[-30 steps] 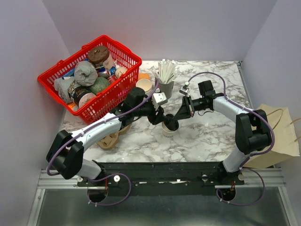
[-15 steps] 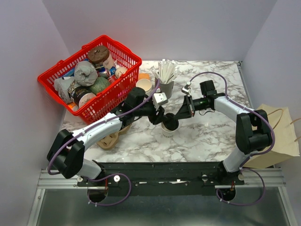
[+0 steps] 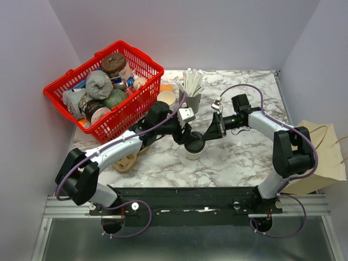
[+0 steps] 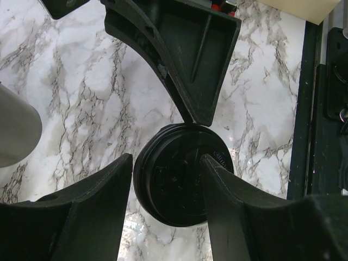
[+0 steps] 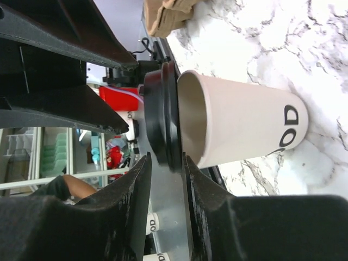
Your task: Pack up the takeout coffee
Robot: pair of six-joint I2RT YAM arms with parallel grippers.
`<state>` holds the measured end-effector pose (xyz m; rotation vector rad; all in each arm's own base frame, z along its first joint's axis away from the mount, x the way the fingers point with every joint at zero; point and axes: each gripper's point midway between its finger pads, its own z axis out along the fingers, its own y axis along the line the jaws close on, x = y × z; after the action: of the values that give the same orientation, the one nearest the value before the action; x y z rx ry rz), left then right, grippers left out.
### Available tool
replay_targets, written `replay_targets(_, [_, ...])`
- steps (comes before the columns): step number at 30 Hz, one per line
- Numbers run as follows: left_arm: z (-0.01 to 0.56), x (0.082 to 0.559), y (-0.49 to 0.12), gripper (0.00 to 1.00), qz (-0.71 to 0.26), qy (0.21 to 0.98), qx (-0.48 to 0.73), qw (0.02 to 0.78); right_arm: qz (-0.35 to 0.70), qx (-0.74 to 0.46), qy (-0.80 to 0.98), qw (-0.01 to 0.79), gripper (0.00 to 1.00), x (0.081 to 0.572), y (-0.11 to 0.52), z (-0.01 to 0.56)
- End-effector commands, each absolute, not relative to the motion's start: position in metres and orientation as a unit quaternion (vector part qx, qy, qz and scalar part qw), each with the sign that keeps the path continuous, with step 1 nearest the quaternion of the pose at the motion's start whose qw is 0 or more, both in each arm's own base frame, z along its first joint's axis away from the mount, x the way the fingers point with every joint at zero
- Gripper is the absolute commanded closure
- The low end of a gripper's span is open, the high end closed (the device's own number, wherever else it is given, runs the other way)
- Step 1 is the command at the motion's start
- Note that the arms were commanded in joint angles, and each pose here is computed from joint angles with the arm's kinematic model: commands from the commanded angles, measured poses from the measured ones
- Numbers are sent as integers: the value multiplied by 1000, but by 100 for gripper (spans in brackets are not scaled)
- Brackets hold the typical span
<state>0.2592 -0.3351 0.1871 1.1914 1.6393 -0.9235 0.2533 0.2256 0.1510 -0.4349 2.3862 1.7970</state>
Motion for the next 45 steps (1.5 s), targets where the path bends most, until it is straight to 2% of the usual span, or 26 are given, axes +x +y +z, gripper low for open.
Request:
replay_targets(1, [181,255,-342,39,-385,647,491,439,576,-148,801,72,62,255,221,149])
replay_targets(14, [166,253,-342,39,-386,657,492,421,539,-155,824,80,60,258,215,135])
replay_targets(35, [162,250,-340,40,-388,661,490,415,521,-170,831,97,49,262,215,139])
replay_targets(45, [160,249,-338,41,-386,664,489,413,480,-207,845,115,43,260,223,144])
